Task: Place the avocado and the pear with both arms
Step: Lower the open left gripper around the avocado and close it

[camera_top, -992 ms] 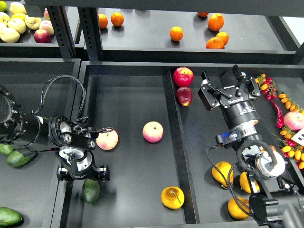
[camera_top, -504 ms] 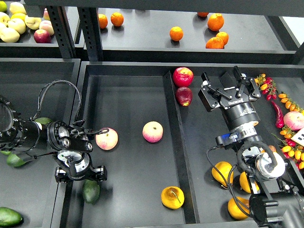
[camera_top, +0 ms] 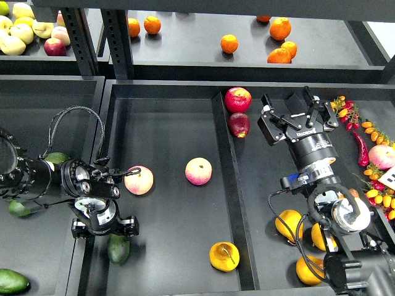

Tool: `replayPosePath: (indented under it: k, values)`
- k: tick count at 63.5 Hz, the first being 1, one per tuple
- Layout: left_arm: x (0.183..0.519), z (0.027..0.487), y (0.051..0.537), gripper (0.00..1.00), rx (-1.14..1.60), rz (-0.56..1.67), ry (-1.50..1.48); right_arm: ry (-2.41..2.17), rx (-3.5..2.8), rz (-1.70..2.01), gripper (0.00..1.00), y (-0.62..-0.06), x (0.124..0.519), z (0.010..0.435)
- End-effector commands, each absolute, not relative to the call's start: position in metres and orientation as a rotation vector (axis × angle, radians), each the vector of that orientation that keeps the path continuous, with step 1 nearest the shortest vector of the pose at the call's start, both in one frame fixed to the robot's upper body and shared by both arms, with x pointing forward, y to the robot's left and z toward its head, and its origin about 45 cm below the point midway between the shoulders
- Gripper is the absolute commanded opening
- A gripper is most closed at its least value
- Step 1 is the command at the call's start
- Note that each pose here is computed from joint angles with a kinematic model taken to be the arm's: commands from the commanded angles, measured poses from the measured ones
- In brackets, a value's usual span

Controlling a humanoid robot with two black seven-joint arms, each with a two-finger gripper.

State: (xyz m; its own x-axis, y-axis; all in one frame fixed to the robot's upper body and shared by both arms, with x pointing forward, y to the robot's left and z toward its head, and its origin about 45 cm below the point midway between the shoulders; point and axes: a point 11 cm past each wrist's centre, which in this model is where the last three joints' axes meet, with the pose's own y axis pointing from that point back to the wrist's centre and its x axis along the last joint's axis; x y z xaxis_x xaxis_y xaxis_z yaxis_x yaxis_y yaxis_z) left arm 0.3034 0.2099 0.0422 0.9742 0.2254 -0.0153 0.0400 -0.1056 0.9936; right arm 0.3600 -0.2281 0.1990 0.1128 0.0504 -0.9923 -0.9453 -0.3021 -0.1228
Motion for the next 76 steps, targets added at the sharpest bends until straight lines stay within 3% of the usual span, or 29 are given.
replayPosePath:
  k: [1, 54, 76]
  values:
    - [0.3032, 0.0420, 0.2089, 0.93, 1.666, 0.147, 0.210, 0.934, -1.461, 1.354, 1.00, -0.2282, 0.3596, 0.1985]
    - [0.3087, 0.0376, 0.2059, 0.89, 1.611, 0.131, 0.258, 0.936, -1.458, 1.352, 1.00, -0.2293, 0.3598, 0.1983]
    - [0.3071, 0.0346, 0.2050, 0.74, 1.594, 0.145, 0.282, 0.937, -1.458, 1.354, 1.00, -0.2290, 0.3597, 0.1977]
